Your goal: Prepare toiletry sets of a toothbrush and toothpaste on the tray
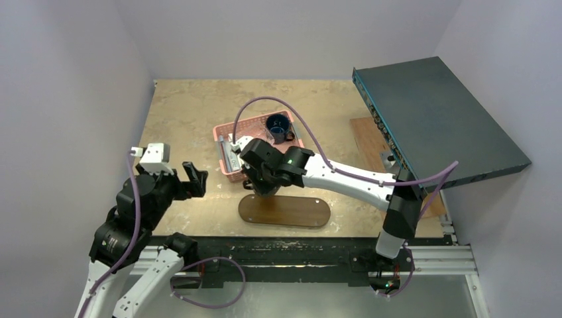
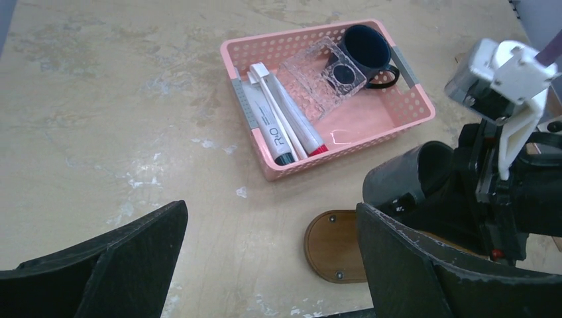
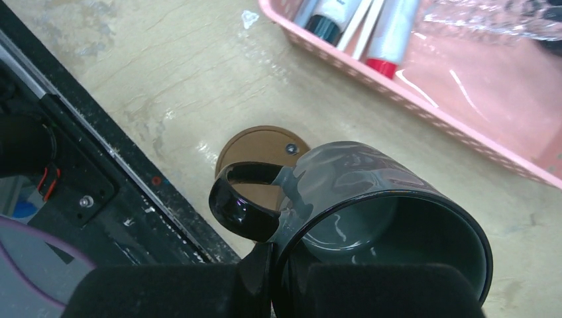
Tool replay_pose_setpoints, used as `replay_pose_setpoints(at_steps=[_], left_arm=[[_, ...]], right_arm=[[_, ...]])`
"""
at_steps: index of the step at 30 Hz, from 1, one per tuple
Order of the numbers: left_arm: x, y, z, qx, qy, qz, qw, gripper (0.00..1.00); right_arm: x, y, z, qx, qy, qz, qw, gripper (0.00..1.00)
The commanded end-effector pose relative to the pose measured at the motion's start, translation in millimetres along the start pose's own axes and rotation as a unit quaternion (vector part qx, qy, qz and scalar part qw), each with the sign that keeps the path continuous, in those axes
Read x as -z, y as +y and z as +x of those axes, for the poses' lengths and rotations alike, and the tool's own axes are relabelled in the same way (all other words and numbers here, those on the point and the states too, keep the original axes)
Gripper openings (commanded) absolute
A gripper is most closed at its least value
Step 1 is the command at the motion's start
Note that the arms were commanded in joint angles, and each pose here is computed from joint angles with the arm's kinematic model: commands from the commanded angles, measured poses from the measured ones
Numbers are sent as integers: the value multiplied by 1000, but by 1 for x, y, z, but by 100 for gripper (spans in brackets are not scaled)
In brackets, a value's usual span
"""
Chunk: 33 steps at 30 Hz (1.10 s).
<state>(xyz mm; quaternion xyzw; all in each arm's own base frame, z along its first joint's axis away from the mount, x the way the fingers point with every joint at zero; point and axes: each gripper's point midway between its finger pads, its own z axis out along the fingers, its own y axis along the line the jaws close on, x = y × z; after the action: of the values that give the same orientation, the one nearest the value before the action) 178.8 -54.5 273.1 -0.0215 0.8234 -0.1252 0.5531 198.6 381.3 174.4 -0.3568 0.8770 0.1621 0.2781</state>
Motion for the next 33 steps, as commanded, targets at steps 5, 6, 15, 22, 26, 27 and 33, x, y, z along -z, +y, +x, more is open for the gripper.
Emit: replay_pose_setpoints(at_steps=[5, 6, 15, 22, 26, 27, 33], left_arm=[[21, 21, -22, 26, -91, -35, 995, 97], [23, 22, -23, 28, -97, -37, 994, 97], [26, 22, -24, 32, -104, -35, 994, 96], [29, 22, -25, 34, -108, -32, 993, 96], [31, 22, -26, 36, -113, -31, 992, 96], [31, 22, -26, 35, -113, -31, 992, 96], [30, 21, -26, 35, -112, -28, 993, 96]], right_arm=[[-14, 33, -1, -6, 11, -9, 1000, 0], [-15, 35, 1, -4, 14, -7, 1000, 0], [-30, 57, 9, 6, 37, -8, 999, 0], [-37, 64, 13, 7, 49, -3, 999, 0], [-42, 69, 17, 11, 56, -4, 998, 0], [-42, 70, 18, 11, 58, -4, 998, 0], [-47, 75, 22, 13, 64, -6, 998, 0]])
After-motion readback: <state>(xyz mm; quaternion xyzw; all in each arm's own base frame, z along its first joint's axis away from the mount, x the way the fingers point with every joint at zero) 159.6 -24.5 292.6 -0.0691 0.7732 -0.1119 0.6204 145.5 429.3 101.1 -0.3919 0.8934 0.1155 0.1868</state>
